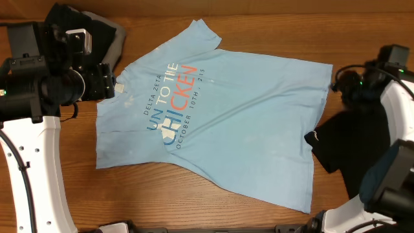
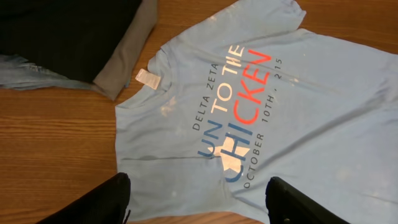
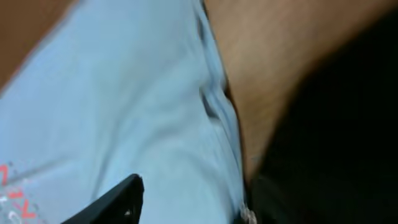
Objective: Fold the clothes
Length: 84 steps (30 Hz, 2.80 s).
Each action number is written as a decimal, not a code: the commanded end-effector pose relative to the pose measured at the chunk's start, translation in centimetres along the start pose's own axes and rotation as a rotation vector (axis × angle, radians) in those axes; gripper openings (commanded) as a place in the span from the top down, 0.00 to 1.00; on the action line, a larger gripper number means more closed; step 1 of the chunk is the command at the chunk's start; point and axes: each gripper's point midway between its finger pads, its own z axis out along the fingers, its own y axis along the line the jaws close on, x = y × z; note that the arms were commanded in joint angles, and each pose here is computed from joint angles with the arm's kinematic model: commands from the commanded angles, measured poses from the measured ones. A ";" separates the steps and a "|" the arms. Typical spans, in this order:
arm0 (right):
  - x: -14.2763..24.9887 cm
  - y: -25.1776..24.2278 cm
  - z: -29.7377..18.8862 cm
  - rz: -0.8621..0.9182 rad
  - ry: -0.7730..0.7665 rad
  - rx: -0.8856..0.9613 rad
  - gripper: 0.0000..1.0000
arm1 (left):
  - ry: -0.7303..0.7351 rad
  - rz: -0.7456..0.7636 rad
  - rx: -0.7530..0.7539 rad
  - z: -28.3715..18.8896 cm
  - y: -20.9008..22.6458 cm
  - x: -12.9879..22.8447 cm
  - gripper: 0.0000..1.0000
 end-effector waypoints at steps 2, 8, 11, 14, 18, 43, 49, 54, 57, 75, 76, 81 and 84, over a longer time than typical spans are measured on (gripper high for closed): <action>3.3 -1.9 1.4 0.020 0.111 0.067 0.46 | -0.028 0.036 -0.014 -0.8 -0.2 -0.4 0.25; 5.9 -6.1 4.9 0.138 0.125 0.190 0.52 | -0.024 0.035 -0.012 -0.8 -0.3 -0.2 0.24; 6.3 -6.8 6.1 0.164 0.107 0.194 0.51 | -0.014 0.033 -0.009 -0.8 -0.3 0.0 0.24; 6.8 -7.4 6.9 0.188 0.102 0.200 0.52 | -0.004 0.032 -0.009 -0.8 -0.3 0.2 0.25; 7.0 -8.0 7.4 0.204 0.085 0.219 0.59 | 0.002 0.030 -0.009 -0.8 -0.3 0.4 0.25; -0.4 -11.4 -3.3 0.404 -0.061 0.195 0.77 | 0.017 0.028 -0.010 -0.8 -0.3 0.8 0.25; 0.3 -13.5 -4.1 0.528 -0.028 0.159 0.40 | 0.029 0.026 -0.019 -0.8 -0.1 1.1 0.22; 0.7 -10.4 -4.5 0.391 0.028 -0.046 0.37 | 0.082 0.020 -0.141 -0.7 2.0 2.3 0.17; 0.9 -7.9 -5.8 0.318 0.020 -0.148 0.36 | 0.133 -0.015 -0.163 0.3 2.6 3.6 0.16; 9.4 0.2 -7.8 -0.022 0.120 -0.082 0.32 | 0.267 -0.177 -0.263 14.9 9.2 13.0 0.36; 9.9 0.4 -7.5 -0.035 0.135 -0.079 0.32 | 0.275 -0.181 -0.267 15.6 9.4 13.3 0.35; 12.0 -0.4 -5.8 -0.045 0.202 -0.035 0.32 | 0.394 -0.219 -0.221 19.6 9.6 15.9 0.32; 13.8 -2.2 -4.4 -0.020 0.259 0.025 0.30 | 0.469 -0.230 -0.179 21.3 9.3 17.6 0.36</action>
